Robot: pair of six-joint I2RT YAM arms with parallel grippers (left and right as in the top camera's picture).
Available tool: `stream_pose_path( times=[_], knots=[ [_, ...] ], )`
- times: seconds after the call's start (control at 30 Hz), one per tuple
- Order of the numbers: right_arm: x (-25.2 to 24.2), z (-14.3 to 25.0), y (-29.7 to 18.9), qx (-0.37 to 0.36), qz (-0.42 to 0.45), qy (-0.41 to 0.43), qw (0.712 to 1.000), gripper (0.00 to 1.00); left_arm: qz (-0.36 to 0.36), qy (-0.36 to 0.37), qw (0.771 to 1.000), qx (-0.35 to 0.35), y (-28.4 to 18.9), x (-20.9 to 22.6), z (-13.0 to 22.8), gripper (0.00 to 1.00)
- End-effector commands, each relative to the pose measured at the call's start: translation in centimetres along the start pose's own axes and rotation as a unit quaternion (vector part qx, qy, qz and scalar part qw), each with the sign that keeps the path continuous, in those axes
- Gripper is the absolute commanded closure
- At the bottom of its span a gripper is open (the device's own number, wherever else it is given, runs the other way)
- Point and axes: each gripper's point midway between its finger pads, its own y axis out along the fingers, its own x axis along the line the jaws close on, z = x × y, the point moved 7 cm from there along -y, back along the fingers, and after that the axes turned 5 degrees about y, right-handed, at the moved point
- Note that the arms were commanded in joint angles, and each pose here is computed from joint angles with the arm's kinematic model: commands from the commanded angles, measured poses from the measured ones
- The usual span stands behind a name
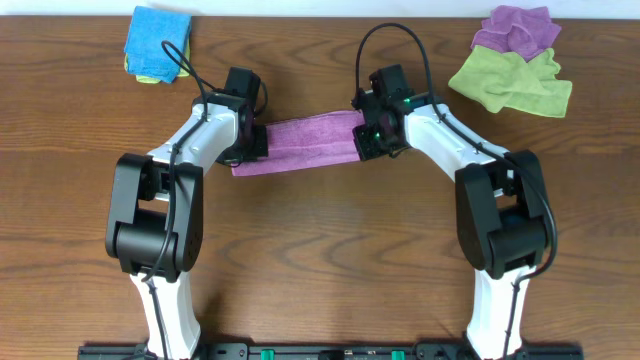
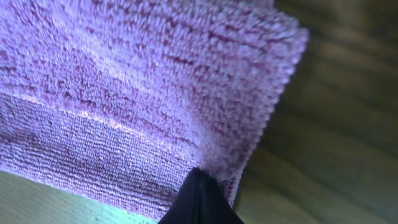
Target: Fold the cloth
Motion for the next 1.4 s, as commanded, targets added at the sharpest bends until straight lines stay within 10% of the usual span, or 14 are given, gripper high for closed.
stream_pose_path(
  times=[0.0,0.83,1.07,1.37],
  knots=[
    [1.0,0.5,0.4,0.014,0.001,-0.017,1.0,0.99,-0.026,-0.002,0.999,0.041,1.8,0.8,1.5,0.94],
    [2.5,2.4,-4.7,0.042,-0.007,-0.018,0.999,0.98,-0.071,0.053,0.995,0.054,1.7,1.8,2.0,0.94],
    [2.3,1.2,-11.0,-0.028,-0.107,-0.035,0.993,0.33,-0.071,0.053,0.995,0.054,1.7,1.8,2.0,0.94],
    [-4.5,1.0,-12.1,-0.088,-0.351,0.0,0.932,0.16,-0.057,0.052,0.996,0.054,1.7,1.6,2.0,0.95]
  ],
)
